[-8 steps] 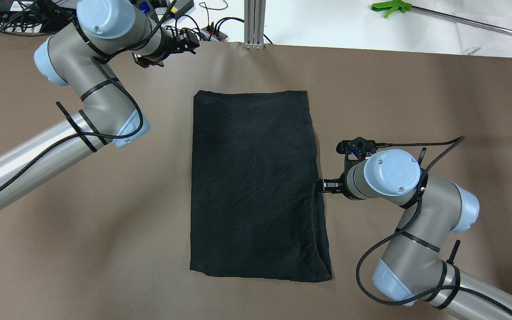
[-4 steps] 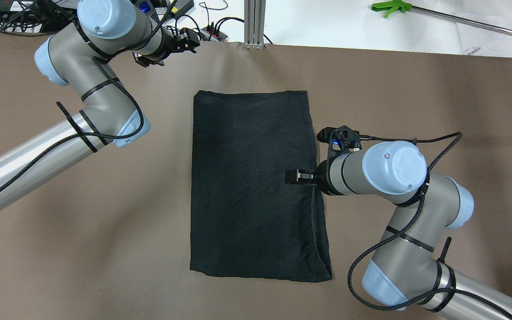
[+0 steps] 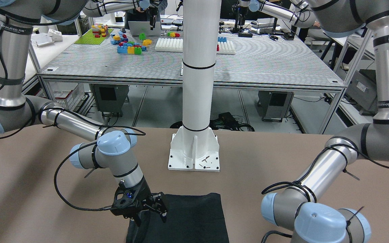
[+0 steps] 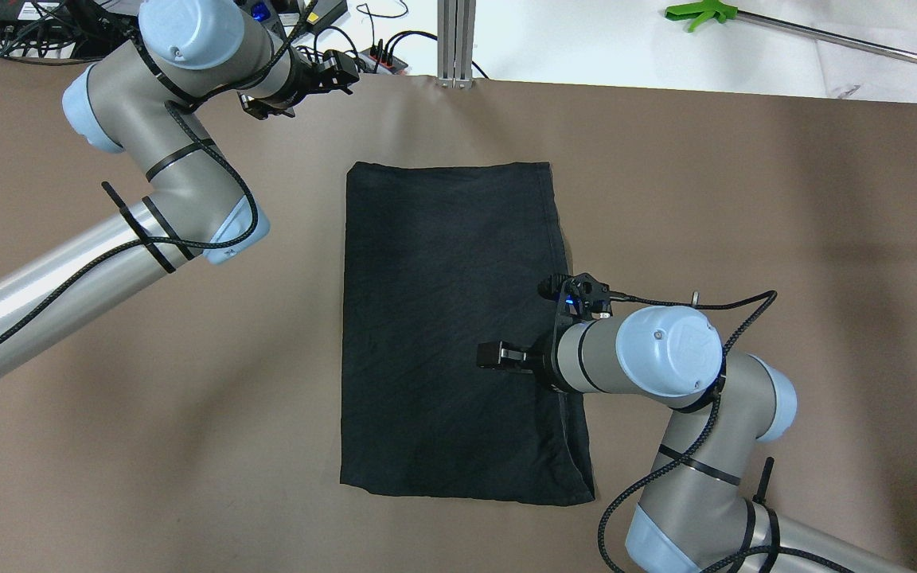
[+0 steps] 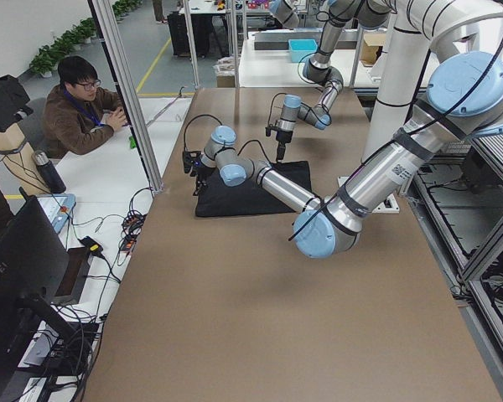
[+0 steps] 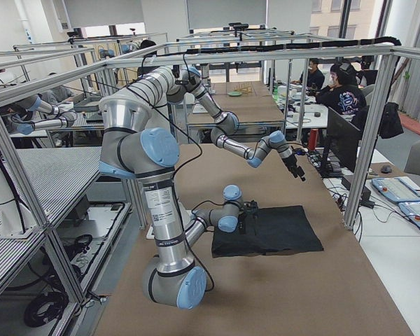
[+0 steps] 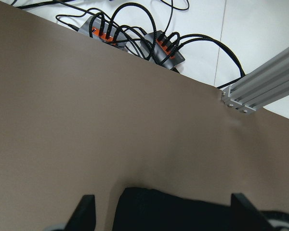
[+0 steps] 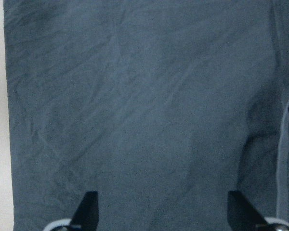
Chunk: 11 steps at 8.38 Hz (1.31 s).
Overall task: Fold clothes
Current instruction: 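Move the right gripper down the shirt's edge toward the robot, tucking it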
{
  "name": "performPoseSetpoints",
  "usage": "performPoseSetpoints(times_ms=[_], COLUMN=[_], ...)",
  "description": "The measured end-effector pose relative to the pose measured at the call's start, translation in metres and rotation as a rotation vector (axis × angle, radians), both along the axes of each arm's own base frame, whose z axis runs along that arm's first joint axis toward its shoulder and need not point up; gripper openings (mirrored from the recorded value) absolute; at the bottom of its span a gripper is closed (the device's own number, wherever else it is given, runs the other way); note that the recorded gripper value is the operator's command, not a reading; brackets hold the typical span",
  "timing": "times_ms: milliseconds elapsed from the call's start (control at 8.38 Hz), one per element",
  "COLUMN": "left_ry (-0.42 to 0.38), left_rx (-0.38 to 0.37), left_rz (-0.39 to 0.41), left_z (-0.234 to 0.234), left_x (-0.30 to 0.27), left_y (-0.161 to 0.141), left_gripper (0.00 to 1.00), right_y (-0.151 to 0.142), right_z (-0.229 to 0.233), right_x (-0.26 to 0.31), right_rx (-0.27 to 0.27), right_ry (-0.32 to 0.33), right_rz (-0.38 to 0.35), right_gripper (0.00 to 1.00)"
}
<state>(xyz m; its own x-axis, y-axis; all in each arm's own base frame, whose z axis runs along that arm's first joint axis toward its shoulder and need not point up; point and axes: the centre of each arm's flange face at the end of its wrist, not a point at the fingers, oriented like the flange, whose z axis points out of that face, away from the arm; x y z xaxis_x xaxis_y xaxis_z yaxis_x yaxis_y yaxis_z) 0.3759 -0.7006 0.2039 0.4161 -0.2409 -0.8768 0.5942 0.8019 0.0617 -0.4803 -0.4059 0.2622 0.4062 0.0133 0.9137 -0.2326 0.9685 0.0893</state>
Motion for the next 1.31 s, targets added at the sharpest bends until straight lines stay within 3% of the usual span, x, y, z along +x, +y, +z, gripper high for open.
performPoseSetpoints(times_ms=[596, 1312], left_ry=[-0.003, -0.008], left_rx=[-0.002, 0.010], left_rz=[0.002, -0.021], left_z=[0.001, -0.010], left_x=[0.001, 0.003], left_y=[0.000, -0.001], left_gripper=[1.00, 1.00], right_y=[-0.002, 0.005], right_z=[0.044, 0.113], right_x=[-0.030, -0.004], right_rx=[-0.022, -0.064], right_ry=[0.040, 0.077], right_rz=[0.002, 0.023], right_gripper=[0.94, 0.94])
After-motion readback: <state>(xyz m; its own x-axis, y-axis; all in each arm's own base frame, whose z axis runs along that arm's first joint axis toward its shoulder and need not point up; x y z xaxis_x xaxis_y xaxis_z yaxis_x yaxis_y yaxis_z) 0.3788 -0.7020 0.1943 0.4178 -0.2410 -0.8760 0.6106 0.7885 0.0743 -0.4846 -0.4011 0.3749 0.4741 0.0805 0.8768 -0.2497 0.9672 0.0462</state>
